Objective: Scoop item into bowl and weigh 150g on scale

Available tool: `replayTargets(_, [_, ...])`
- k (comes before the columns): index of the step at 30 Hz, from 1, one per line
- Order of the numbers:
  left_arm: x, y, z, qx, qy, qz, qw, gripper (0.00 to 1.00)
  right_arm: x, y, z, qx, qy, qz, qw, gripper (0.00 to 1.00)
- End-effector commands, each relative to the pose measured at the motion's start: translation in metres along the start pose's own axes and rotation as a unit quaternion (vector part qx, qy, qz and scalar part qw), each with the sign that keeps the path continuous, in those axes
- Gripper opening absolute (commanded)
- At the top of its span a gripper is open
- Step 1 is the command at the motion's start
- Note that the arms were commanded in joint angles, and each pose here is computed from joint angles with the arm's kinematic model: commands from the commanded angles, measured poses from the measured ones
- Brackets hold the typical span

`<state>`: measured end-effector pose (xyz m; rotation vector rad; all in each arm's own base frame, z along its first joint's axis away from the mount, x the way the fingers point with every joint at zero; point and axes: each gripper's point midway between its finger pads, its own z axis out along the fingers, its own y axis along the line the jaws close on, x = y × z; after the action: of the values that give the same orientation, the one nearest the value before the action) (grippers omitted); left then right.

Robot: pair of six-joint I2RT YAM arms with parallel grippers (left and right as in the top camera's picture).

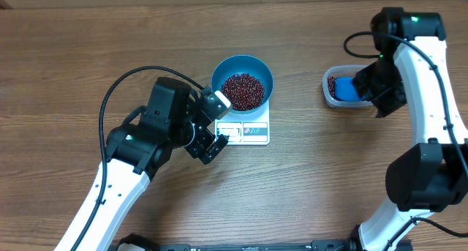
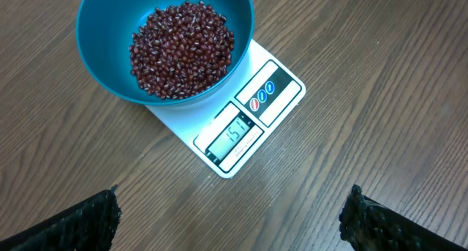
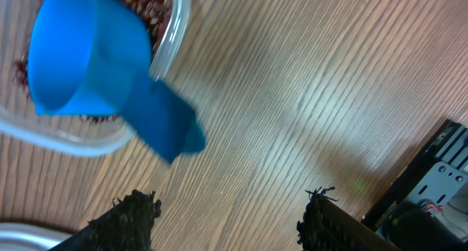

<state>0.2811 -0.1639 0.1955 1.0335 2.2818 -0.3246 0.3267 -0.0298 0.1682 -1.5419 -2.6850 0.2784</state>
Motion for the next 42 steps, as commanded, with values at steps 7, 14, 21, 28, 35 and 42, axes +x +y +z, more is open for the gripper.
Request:
replayTargets(7, [-0.002, 0.002, -0.002, -0.003, -0.004, -0.005, 1.0, 0.99, 0.018, 0.024, -0.014, -0.041, -0.023, -0.021, 0.999, 0.67])
replayTargets(14, [-0.002, 0.002, -0.002, -0.002, -0.004, -0.005, 1.0, 1.0, 0.012, 0.033, -0.025, -0.064, -0.045, -0.106, 0.991, 0.79])
replayTargets(21, [-0.002, 0.002, -0.002, -0.002, -0.004, -0.004, 1.0, 1.0, 0.005, 0.043, -0.052, -0.098, -0.077, -0.21, 0.97, 1.0])
replayTargets(28, [-0.002, 0.002, -0.002, -0.003, -0.004, -0.005, 1.0, 1.0, 0.013, 0.046, -0.097, -0.162, -0.089, -0.313, 0.932, 1.0])
replayTargets(35, [-0.002, 0.002, -0.002, -0.002, -0.004, -0.005, 1.0, 1.0, 0.012, 0.048, -0.113, -0.187, -0.107, -0.365, 0.906, 1.0])
replayTargets(42, [-0.002, 0.002, -0.002, -0.002, -0.004, -0.004, 1.0, 0.99, 0.003, 0.048, -0.114, -0.176, -0.126, -0.36, 0.907, 1.0])
